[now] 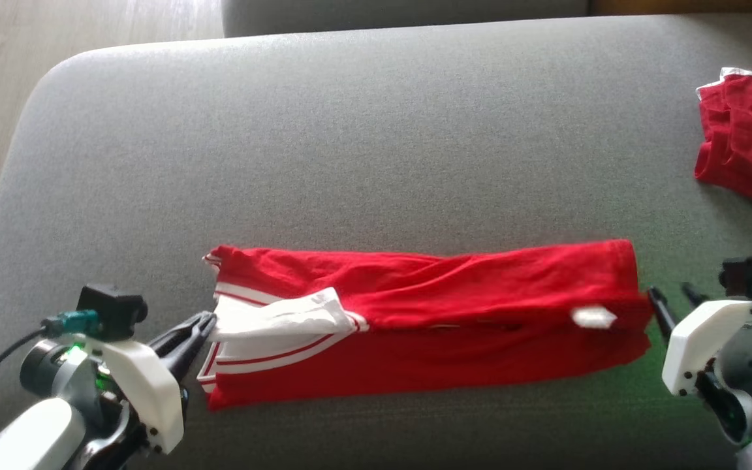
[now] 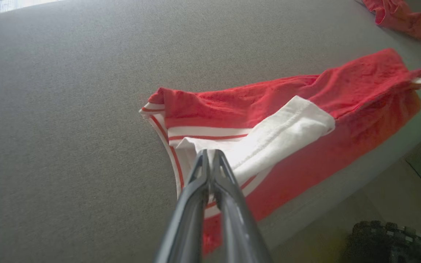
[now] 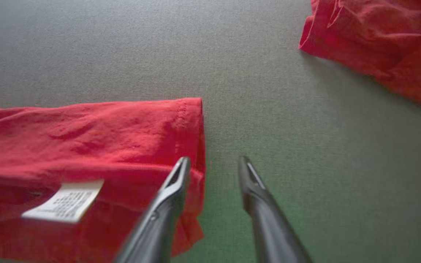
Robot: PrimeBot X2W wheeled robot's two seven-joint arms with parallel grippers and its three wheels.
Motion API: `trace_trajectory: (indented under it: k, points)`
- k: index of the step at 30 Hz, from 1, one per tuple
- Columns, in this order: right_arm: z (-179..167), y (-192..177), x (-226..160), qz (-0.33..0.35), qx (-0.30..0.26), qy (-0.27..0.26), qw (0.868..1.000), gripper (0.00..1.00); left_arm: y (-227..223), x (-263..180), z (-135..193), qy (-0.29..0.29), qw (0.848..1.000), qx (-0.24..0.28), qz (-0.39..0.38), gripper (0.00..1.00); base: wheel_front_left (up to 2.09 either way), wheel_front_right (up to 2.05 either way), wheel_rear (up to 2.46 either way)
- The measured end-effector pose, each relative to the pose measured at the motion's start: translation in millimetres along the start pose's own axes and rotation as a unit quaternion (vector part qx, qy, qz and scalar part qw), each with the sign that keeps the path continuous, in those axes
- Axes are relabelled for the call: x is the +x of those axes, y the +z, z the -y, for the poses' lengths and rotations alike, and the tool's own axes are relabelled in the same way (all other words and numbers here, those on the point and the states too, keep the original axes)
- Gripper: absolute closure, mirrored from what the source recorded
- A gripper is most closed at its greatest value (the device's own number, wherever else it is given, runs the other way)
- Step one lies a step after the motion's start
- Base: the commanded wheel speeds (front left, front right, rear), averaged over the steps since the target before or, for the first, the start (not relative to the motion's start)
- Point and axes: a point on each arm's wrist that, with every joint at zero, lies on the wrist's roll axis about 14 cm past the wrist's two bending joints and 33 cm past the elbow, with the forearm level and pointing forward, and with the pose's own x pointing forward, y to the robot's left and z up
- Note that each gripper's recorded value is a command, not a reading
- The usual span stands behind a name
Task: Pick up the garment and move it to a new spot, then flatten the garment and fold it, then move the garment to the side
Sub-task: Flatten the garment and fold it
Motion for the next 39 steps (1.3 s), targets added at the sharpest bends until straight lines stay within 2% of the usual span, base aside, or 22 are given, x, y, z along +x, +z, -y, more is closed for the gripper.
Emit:
trace_trajectory:
  k: [6,10,14,17,23,26,28,30,34,39]
  points:
    - [8.3,6.7,-5.5,0.013,-0.006,-0.017,1.000,0.00,-10.0,-4.4,5.9,-0.010,1.000,-0.005,-0.007,0.00,0.00,0.00,0.00]
    - [6.2,21.0,-8.3,0.043,-0.008,-0.020,0.999,0.00,4.9,-6.3,-3.0,0.011,0.999,-0.006,0.030,0.00,0.00,0.00,0.00]
    - [-2.4,49.5,-13.4,0.113,0.002,-0.015,0.993,0.00,35.9,-9.9,-18.1,0.044,0.994,-0.009,0.101,0.00,0.00,0.00,0.00]
    - [-11.1,78.7,-20.8,0.184,0.011,-0.007,0.983,0.00,65.1,-14.9,-27.3,0.073,0.982,-0.018,0.171,0.00,0.00,0.00,0.00]
    - [-24.4,125.6,-46.8,0.317,0.025,0.004,0.948,0.00,106.0,-31.3,-36.2,0.116,0.948,-0.052,0.292,0.00,0.00,0.00,0.00]
    - [-28.1,140.8,-61.1,0.371,0.036,0.005,0.928,0.00,116.7,-41.0,-37.4,0.127,0.933,-0.072,0.330,0.00,0.00,0.00,0.00]
    - [-29.4,142.8,-67.3,0.391,0.039,0.004,0.920,0.00,112.0,-45.8,-38.3,0.140,0.929,-0.076,0.335,0.00,0.00,0.00,0.00]
    - [-31.1,137.6,-70.3,0.396,0.039,0.004,0.918,0.00,108.2,-54.0,-42.9,0.162,0.919,-0.091,0.348,0.00,0.00,0.00,0.00]
    - [-34.5,117.8,-70.9,0.382,0.054,0.004,0.923,0.00,99.4,-68.4,-44.5,0.187,0.901,-0.122,0.373,0.00,0.00,0.00,0.00]
    - [-34.7,90.1,-68.9,0.352,0.058,0.000,0.934,0.00,79.9,-79.1,-43.8,0.209,0.892,-0.131,0.378,0.00,0.00,0.00,0.00]
